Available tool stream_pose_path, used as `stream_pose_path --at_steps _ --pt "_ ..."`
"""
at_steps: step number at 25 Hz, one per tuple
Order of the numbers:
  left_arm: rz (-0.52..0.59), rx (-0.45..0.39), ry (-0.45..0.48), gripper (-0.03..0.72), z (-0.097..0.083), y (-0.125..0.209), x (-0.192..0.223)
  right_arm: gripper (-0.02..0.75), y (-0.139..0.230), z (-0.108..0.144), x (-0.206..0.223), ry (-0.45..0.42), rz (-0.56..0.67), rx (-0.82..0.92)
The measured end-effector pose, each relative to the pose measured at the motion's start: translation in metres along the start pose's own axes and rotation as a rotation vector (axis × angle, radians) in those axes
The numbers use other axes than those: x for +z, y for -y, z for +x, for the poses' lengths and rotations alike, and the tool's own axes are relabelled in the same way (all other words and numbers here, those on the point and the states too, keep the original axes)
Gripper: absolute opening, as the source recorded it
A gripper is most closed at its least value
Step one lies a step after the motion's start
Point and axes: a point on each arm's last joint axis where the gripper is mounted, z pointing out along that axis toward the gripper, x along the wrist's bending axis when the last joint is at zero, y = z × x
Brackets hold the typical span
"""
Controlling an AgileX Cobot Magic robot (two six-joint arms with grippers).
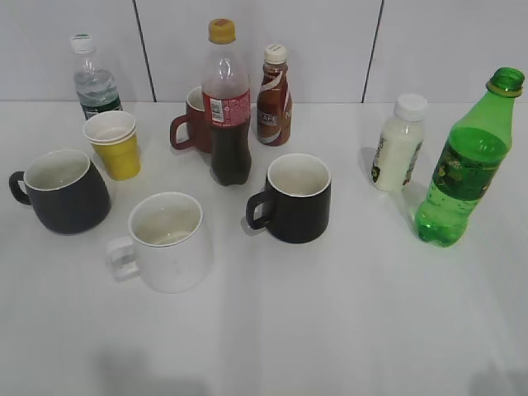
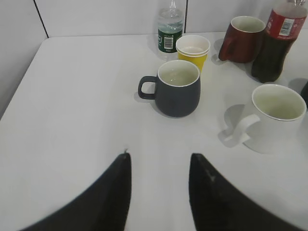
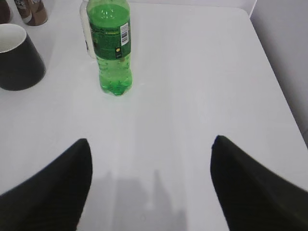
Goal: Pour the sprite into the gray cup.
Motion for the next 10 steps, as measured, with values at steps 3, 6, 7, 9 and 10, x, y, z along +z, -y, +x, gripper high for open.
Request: stream_pose_path --at_steps 3,6,7,9,10 --pt "-0.001 0.000 0.000 0.310 0.0000 -0.0001 0.0000 0.575 0.0000 0.0000 0.0000 0.000 0.000 0.000" --pt "-0.001 0.000 0.000 0.302 0.0000 -0.0001 0.0000 0.575 0.0000 0.0000 0.0000 0.001 0.000 0.001" --pt "-0.001 0.000 0.000 0.297 0.0000 -0.0001 0.0000 0.575 0.0000 0.0000 0.0000 0.001 0.000 0.001" --pt "-0.001 0.000 0.000 0.287 0.0000 -0.0001 0.0000 0.575 0.0000 0.0000 0.0000 0.001 0.000 0.001" --pt "-0.001 0.000 0.000 0.281 0.0000 -0.0001 0.0000 0.575 0.0000 0.0000 0.0000 0.001 0.000 0.001"
